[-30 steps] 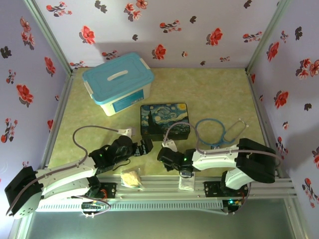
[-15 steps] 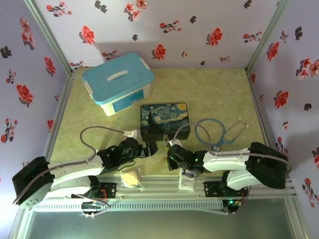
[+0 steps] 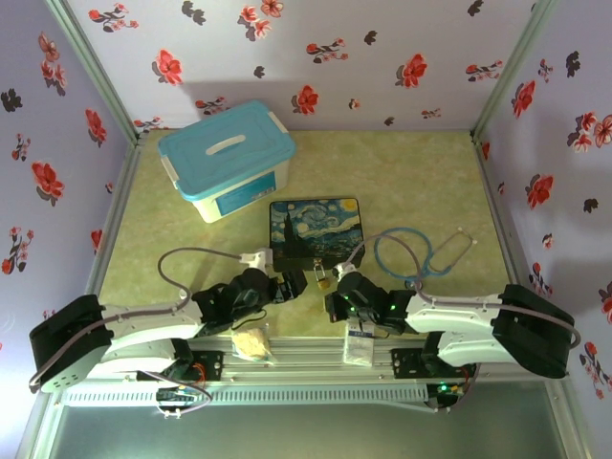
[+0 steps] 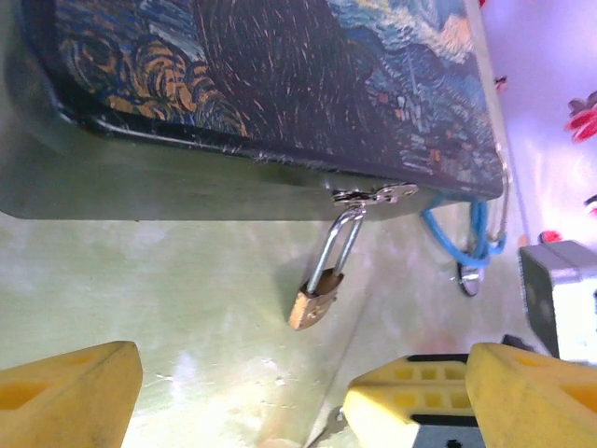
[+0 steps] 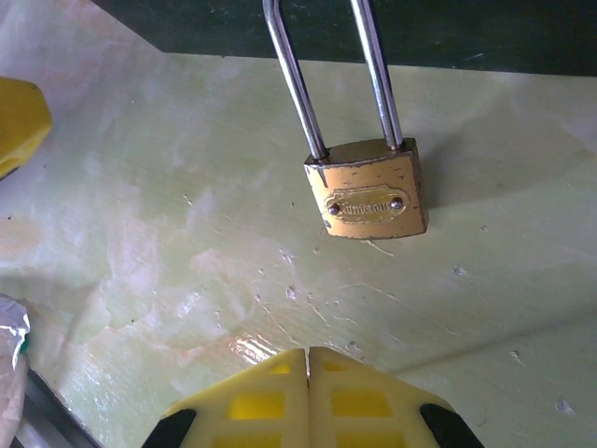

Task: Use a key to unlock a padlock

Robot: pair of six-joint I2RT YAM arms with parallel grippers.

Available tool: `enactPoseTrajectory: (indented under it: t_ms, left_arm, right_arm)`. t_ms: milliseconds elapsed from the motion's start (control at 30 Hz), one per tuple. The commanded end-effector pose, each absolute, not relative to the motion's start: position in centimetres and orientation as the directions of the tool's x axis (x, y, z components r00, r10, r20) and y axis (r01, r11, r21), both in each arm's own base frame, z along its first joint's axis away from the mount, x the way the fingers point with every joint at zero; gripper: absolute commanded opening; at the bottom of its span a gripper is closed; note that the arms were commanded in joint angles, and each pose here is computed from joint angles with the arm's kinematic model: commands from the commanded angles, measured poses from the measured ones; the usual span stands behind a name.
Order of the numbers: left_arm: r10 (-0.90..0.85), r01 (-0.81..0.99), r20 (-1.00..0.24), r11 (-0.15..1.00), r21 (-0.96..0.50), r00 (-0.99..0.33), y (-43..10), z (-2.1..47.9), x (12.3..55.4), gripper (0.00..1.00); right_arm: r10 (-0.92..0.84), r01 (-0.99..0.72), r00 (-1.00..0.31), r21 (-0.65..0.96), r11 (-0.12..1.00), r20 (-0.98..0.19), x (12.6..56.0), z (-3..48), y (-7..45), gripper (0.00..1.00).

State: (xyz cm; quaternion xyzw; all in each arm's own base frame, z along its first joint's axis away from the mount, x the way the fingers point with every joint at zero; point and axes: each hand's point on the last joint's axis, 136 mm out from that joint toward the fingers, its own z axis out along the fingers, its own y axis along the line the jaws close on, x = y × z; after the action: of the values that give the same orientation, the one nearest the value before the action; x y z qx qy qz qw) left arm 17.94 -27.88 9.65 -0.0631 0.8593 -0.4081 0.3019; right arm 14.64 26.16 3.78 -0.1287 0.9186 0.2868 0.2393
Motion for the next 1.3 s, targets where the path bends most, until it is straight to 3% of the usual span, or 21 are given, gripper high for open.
enactPoseTrajectory:
  t_ms: [0,200,367,600,800,1267]
  left_arm:
    - [-0.531,0.028,-0.36,0.533,-0.845,-0.767,-27.1,10.6,18.5,0.9]
    - [-0.673,-0.093,-0.141,0.299,-0.95,-0.727,-27.3,12.7,18.4,0.94]
    - [-0.703,-0.158,0.004,0.154,-0.975,-0.711,-28.0,14.3,18.5,1.0]
    - [-0.695,-0.199,0.159,-0.022,-0.98,-0.702,-30.5,15.7,18.5,1.0]
    - [-0.722,-0.167,0.199,-0.116,-0.979,-0.663,-31.5,16.2,18.9,1.0]
    - [-0.753,-0.114,0.218,-0.188,-0.975,-0.621,-30.6,18.1,19.3,0.97]
  right_arm:
    - [0.013,-0.322,-0.836,0.509,0.798,-0.549,16.3,6.1,26.7,0.01]
    - [0.162,-0.305,-0.755,0.56,0.77,-0.635,18.6,11.1,26.8,0.01]
    - [0.216,-0.346,-0.694,0.581,0.737,-0.687,19.7,14.3,27.7,0.01]
    - [0.25,-0.434,-0.657,0.628,0.646,-0.712,20.4,16.7,30.9,0.01]
    - [0.208,-0.491,-0.673,0.639,0.592,-0.71,20.2,16.5,33.7,0.01]
    - [0.264,-0.477,-0.69,0.698,0.534,-0.674,19.0,14.8,33.9,0.01]
